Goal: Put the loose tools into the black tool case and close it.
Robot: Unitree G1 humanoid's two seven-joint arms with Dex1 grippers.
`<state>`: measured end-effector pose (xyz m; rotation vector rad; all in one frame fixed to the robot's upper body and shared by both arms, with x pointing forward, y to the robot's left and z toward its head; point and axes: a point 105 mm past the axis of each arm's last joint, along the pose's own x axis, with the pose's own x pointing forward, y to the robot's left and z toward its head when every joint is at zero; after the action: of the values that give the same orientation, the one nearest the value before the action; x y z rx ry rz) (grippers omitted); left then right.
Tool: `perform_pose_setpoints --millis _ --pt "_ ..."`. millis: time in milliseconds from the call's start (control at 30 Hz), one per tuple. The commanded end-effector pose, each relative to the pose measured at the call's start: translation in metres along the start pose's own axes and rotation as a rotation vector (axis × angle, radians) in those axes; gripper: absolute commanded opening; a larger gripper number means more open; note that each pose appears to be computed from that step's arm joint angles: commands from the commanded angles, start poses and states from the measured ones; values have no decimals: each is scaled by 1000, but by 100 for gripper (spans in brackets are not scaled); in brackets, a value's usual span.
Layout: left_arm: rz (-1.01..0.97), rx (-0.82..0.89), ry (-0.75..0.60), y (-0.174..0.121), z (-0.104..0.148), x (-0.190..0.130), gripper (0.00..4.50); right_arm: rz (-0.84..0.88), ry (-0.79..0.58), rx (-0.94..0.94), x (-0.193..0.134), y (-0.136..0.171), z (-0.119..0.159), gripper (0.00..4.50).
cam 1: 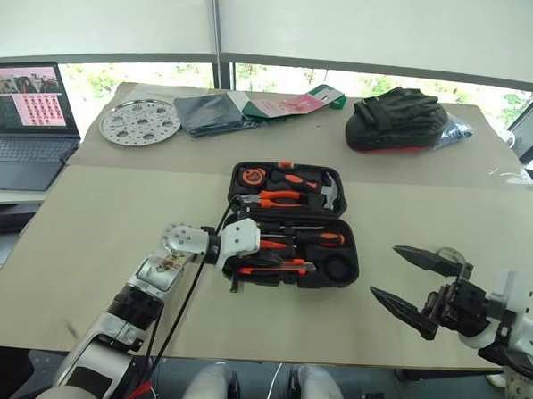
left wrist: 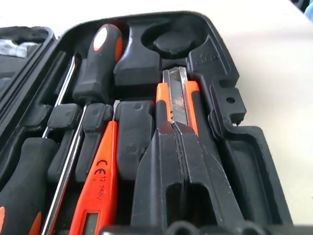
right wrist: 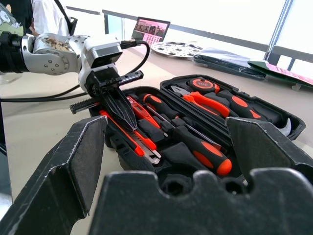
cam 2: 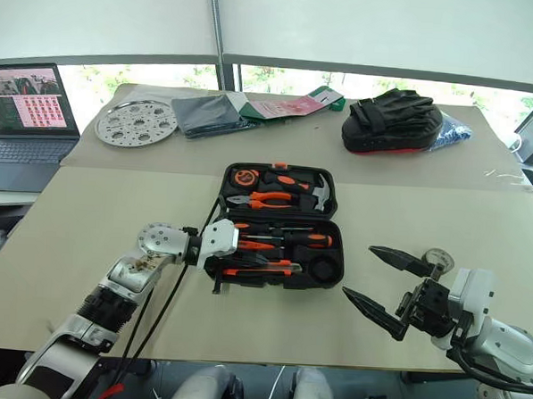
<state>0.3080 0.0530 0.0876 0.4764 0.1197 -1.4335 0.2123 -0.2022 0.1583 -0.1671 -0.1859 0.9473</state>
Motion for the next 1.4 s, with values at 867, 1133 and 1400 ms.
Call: perform_pose_setpoints --millis 867,1133,1400 --pt "225 -134 -378 -53 16 -184 441 -597 286 -22 -139 -29 -38 450" --pt "190 -163 -470 -50 41 -172 441 -580 452 -21 -128 -67 -36 450" --pt "177 -143 -455 -51 42 -157 441 -336 751 27 -86 -110 -46 450"
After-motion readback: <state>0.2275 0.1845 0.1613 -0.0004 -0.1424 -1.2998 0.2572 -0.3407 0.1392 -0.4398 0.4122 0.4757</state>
